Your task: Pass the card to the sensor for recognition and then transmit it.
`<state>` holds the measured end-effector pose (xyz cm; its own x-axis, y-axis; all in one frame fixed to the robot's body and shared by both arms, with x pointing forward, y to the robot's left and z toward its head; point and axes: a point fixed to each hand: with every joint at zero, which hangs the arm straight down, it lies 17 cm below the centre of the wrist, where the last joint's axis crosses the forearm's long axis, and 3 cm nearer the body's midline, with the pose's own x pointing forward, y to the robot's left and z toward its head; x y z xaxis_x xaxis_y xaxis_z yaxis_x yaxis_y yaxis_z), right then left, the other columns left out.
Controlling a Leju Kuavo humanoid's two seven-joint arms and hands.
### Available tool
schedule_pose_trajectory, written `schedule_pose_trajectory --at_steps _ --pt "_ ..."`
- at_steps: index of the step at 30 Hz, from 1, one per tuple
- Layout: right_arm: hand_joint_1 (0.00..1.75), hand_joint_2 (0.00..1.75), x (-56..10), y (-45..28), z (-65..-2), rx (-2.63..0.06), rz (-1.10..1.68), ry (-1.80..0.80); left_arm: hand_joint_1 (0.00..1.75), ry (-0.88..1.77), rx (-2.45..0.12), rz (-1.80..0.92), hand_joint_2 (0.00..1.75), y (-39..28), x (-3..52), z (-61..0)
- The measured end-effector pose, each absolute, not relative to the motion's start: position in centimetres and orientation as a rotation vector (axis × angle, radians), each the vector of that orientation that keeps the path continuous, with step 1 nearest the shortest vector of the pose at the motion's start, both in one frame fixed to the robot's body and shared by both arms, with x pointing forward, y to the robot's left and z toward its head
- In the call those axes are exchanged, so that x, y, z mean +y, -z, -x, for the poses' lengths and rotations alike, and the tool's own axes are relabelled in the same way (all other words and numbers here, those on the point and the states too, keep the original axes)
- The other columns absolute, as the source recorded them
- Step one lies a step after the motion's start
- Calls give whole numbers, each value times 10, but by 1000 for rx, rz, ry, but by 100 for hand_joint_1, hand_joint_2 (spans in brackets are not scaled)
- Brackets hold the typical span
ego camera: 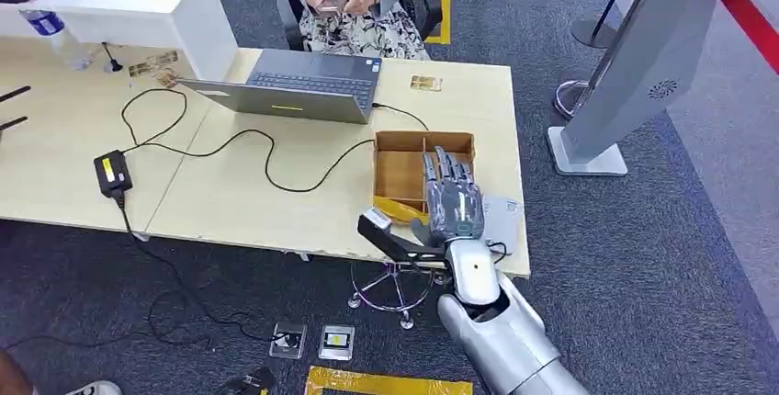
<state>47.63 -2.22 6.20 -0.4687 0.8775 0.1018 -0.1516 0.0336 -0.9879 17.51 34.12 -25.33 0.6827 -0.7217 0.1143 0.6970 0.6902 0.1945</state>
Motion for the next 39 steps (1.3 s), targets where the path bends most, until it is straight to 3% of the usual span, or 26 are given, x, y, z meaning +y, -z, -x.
schedule_pose_trajectory --at_steps 39 --pt "0 175 -41 -44 -501 -1374 813 -1518 0 780 -199 -159 0 253 339 -181"
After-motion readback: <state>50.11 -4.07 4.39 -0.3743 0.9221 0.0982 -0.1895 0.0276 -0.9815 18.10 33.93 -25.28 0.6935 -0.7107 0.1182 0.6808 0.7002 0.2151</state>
